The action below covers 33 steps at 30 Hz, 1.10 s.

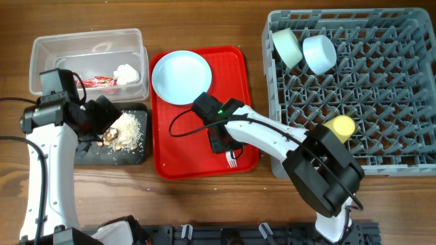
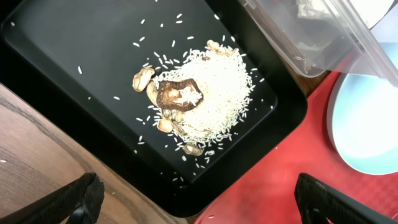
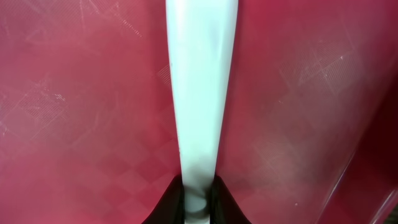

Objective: Sort waste into correct bins and load items into the dishwasher rack
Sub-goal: 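Pick the white fork with the right gripper and drop it in the rack, then lift the white plate with the right gripper and lower it into the rack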

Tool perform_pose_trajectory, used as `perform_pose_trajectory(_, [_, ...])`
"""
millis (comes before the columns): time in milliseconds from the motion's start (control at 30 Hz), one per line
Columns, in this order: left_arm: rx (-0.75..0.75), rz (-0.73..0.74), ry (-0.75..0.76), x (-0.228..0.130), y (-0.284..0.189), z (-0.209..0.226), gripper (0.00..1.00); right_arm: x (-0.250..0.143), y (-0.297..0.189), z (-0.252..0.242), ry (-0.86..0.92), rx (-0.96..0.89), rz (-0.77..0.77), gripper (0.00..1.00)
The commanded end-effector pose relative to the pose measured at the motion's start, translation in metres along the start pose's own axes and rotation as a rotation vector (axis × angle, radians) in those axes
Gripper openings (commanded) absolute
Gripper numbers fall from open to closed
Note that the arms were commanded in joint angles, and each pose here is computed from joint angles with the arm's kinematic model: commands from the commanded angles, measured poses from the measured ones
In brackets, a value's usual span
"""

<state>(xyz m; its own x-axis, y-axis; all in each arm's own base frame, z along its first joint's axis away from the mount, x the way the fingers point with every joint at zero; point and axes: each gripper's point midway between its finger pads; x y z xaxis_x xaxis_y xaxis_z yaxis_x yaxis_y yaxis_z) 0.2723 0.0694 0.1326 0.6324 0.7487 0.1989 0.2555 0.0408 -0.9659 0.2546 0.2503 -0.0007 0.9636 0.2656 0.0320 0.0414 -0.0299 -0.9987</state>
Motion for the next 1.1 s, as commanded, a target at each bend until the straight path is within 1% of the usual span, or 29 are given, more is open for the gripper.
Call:
perform_pose_trajectory(0, [-0.014,-0.007,-0.014,0.001,-0.004,-0.001,1.0,0.005,-0.001,-0.007,-0.013,-0.016,-0.013,0.04])
perform_pose_trajectory(67, [-0.015,-0.009,-0.013,0.001,-0.004,-0.001,1.0,0.02,-0.033,-0.015,0.027,0.025,-0.097,0.04])
perform_pose_trajectory(133, [-0.015,-0.01,-0.013,0.001,-0.004,-0.001,1.0,0.038,-0.08,-0.036,0.093,0.072,-0.22,0.04])
perform_pose_trajectory(233, [-0.016,-0.01,-0.005,0.001,-0.004,-0.001,1.0,0.055,-0.145,-0.088,0.149,0.101,-0.399,0.05])
perform_pose_trajectory(267, [-0.015,-0.01,-0.006,0.001,-0.004,-0.001,1.0,0.052,-0.157,-0.115,0.204,0.081,-0.416,0.04])
perform_pose_trajectory(300, [-0.015,-0.01,-0.006,0.001,-0.004,-0.001,1.0,0.044,-0.153,-0.14,0.239,0.049,-0.374,0.04])
perform_pose_trajectory(333, [-0.015,-0.01,-0.006,0.001,-0.004,-0.001,1.0,0.035,-0.144,-0.153,0.242,0.019,-0.325,0.04])
perform_pose_trajectory(433, [-0.015,-0.01,-0.006,0.001,-0.004,-0.001,1.0,0.011,-0.109,-0.181,0.305,-0.051,-0.214,0.04])
perform_pose_trajectory(467, [-0.015,-0.01,-0.006,0.001,-0.004,-0.001,1.0,0.008,-0.102,-0.184,0.312,-0.057,-0.201,0.04])
perform_pose_trajectory(533, [-0.015,-0.01,-0.006,0.001,-0.004,-0.001,1.0,0.001,-0.086,-0.184,0.31,-0.058,-0.181,0.06])
perform_pose_trajectory(567, [-0.015,-0.01,-0.006,0.001,-0.004,-0.001,1.0,0.002,-0.085,-0.184,0.309,-0.057,-0.186,0.25])
perform_pose_trajectory(600, [-0.015,-0.01,-0.006,0.001,-0.004,-0.001,1.0,0.004,-0.086,-0.184,0.311,-0.056,-0.192,0.38])
perform_pose_trajectory(633, [-0.015,-0.01,-0.006,0.001,-0.004,-0.001,1.0,0.005,-0.087,-0.184,0.31,-0.055,-0.2,0.47])
perform_pose_trajectory(700, [-0.015,-0.01,-0.006,0.001,-0.004,-0.001,1.0,0.011,-0.096,-0.184,0.306,-0.049,-0.228,0.49])
perform_pose_trajectory(767, [-0.015,-0.01,-0.006,0.001,-0.004,-0.001,1.0,0.039,-0.132,-0.18,0.276,-0.013,-0.346,0.51])
perform_pose_trajectory(800, [-0.015,-0.01,-0.006,0.001,-0.004,-0.001,1.0,0.054,-0.151,-0.17,0.226,0.044,-0.411,0.52])
perform_pose_trajectory(867, [-0.015,-0.01,-0.006,0.001,-0.004,-0.001,1.0,0.098,-0.204,-0.123,0.095,0.265,-0.62,0.61])
perform_pose_trajectory(900, [-0.015,-0.01,-0.006,0.001,-0.004,-0.001,1.0,0.111,-0.22,-0.101,0.044,0.357,-0.694,0.62])
perform_pose_trajectory(933, [-0.015,-0.01,-0.006,0.001,-0.004,-0.001,1.0,0.121,-0.229,-0.084,0.011,0.406,-0.745,0.62])
perform_pose_trajectory(1000, [-0.015,-0.01,-0.006,0.001,-0.004,-0.001,1.0,0.138,-0.223,-0.058,-0.016,0.407,-0.786,0.66])
perform_pose_trajectory(1067, [-0.015,-0.01,-0.006,0.001,-0.004,-0.001,1.0,0.154,-0.188,-0.037,-0.037,0.348,-0.764,0.69])
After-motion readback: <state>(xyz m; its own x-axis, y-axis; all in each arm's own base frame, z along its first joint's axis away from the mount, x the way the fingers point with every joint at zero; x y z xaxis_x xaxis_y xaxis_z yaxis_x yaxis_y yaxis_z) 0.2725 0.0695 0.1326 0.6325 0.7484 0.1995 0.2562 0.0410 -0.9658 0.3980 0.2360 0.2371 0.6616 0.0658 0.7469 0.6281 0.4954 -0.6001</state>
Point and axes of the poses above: each gripper's point midway between its finger pads, its own y axis out along the fingers, its own z axis along the line the jaws close on, x = y × z, and after that the axes turned 1 degree about -y, right-handed
